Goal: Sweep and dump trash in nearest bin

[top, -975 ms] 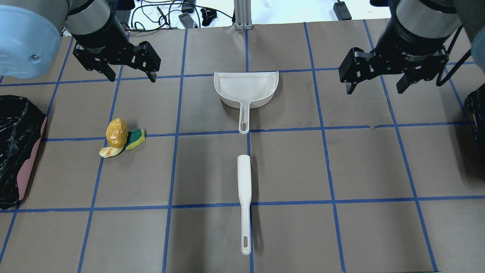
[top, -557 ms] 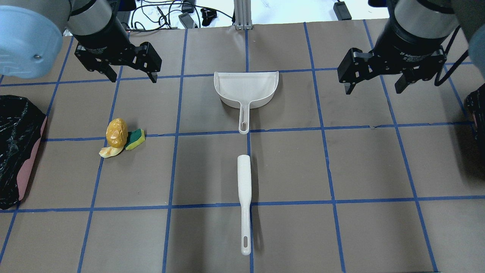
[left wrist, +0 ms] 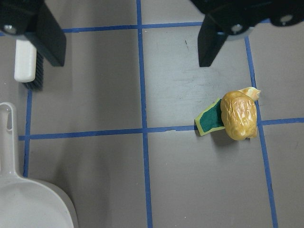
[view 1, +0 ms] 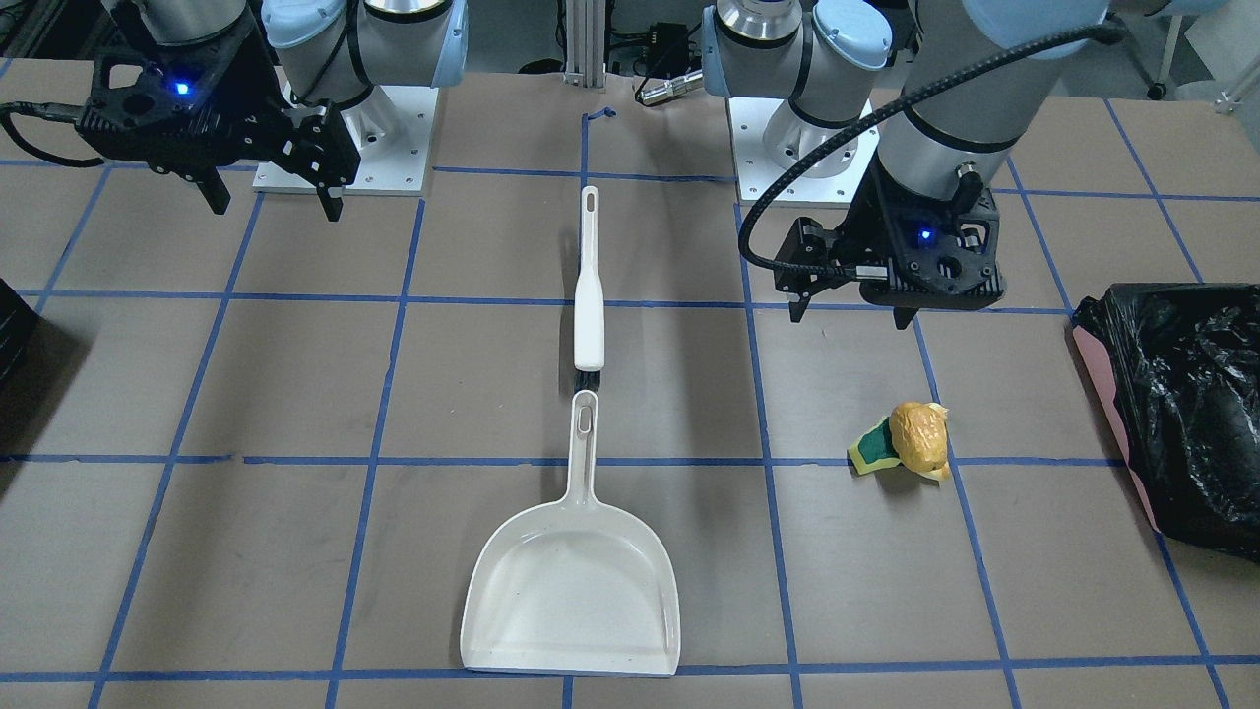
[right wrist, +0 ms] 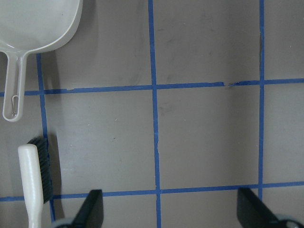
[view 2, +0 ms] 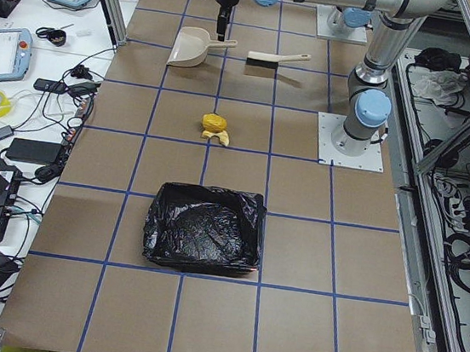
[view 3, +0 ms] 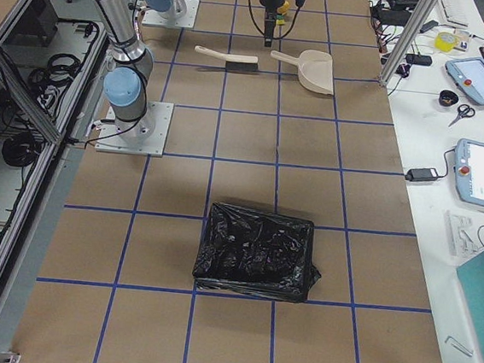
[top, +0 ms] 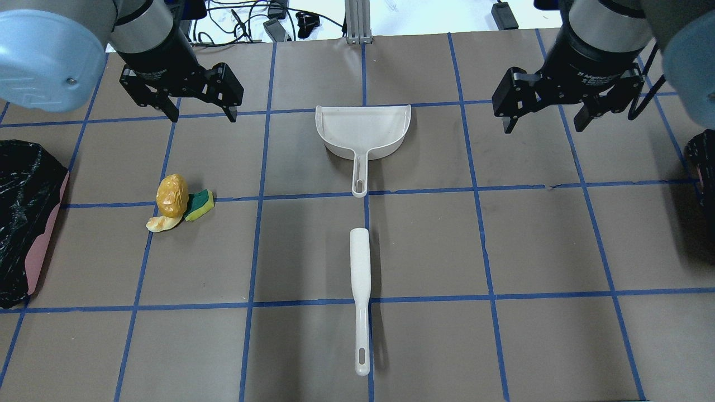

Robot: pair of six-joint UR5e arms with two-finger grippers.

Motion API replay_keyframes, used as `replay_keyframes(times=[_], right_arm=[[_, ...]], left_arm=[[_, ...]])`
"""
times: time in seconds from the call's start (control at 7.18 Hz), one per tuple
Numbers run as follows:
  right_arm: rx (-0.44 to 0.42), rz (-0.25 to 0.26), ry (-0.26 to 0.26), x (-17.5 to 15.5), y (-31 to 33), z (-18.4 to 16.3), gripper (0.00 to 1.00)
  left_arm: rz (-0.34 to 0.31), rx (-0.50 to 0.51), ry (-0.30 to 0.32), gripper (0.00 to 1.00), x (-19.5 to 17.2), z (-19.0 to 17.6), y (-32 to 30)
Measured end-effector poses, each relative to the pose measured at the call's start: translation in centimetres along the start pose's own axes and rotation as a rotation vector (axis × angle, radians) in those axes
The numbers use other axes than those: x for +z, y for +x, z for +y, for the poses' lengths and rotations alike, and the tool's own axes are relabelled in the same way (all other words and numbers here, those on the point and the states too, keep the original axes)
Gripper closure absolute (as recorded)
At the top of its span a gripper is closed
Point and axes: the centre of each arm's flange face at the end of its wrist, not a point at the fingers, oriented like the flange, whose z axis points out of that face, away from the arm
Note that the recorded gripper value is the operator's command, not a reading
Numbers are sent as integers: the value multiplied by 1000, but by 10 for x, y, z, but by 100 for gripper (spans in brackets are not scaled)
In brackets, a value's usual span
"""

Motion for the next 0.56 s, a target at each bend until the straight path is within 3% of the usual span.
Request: replay_keyframes(times=[0.56], right_arm=[[-7, -4, 2, 0, -1, 1, 0]], left_arm=[[113, 45, 41, 0, 71, -82, 16]])
